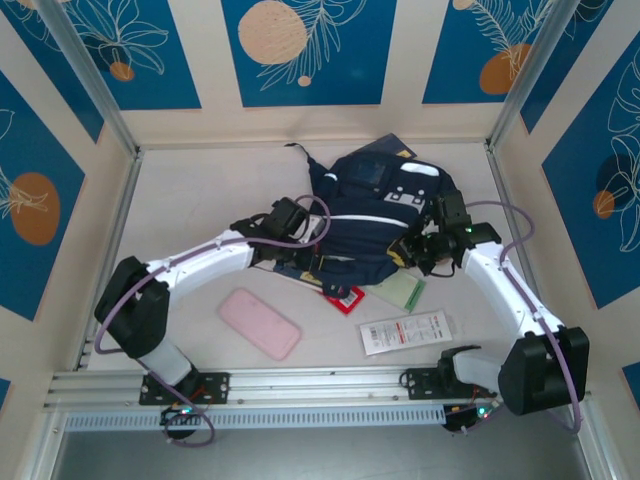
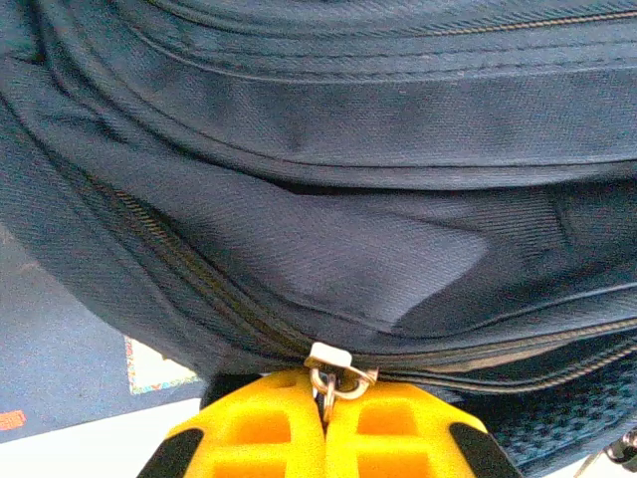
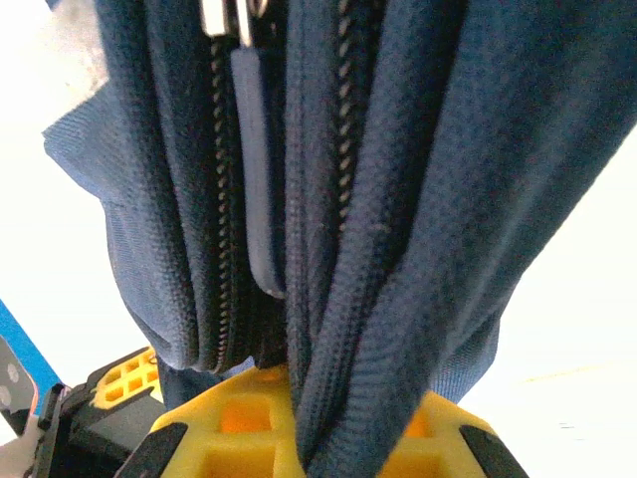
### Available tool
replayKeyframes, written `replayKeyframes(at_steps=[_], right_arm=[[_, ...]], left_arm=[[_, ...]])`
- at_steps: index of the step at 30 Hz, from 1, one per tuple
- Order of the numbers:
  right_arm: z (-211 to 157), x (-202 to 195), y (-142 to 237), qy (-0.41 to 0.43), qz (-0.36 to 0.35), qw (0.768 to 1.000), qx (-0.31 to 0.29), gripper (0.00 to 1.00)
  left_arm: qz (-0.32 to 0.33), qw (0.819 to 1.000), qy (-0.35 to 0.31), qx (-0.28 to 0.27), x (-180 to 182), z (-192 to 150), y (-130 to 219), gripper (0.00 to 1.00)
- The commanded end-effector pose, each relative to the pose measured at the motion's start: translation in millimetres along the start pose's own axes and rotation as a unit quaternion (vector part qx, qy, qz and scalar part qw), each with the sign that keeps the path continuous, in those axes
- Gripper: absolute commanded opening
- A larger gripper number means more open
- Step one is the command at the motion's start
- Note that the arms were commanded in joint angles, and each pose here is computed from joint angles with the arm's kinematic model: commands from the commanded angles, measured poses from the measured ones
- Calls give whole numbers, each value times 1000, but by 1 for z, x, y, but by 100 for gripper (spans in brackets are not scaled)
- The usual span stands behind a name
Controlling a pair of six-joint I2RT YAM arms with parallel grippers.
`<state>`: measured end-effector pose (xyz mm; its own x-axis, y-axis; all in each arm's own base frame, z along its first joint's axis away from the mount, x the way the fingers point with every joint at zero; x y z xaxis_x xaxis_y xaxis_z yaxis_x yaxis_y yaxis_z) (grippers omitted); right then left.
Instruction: Pack the student bag
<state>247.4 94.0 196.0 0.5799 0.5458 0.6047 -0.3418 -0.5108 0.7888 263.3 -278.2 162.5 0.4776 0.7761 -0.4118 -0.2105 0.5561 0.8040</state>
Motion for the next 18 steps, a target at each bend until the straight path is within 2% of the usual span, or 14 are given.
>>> replayKeyframes(at_steps=[1,3,5,6,8,9,10,14,18], right_arm=[[17,-5,27,25,-14,998,-61,0],[26,-13,26,9,-28,997,-64,1],[32,-20,23,-8,-38,997,-69,9],[32,-21,22,-10,-39,997,-68,22],[30,-17,22,-4,-33,997,-65,57],[28,-16,25,-3,-34,997,-69,68],[26,-14,29,-3,-33,997,-74,74],[6,-10,50,-18,-26,996,-87,78],[-24,-13,60,-75,-5,995,-66,65]], left_arm=[[46,998,45,3,30,-2,-1,0],[10,999,43,2,19,2,-4,0],[-18,999,28,3,4,3,-7,0],[-28,999,14,5,-6,3,-8,0],[-47,999,-13,7,-26,4,-8,0],[-59,998,-23,5,-36,4,-8,0],[-70,997,-30,3,-45,4,-8,0],[-98,994,-41,-10,-72,6,-4,0],[-123,991,-52,-23,-97,6,-2,0]])
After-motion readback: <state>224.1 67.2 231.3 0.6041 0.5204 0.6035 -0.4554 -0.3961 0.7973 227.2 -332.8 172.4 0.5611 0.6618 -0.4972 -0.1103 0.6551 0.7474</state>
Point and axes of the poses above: each hand's point on the last joint's axis, 136 mm out from that joint toward the fingers, its own y axis back along the fingers, its own x axis along the line the jaws close on, z = x × y, the point moved 5 cm from there along y, back along the fingers, and after that the axes turned 3 degrees about -y, right-handed, at the moved point
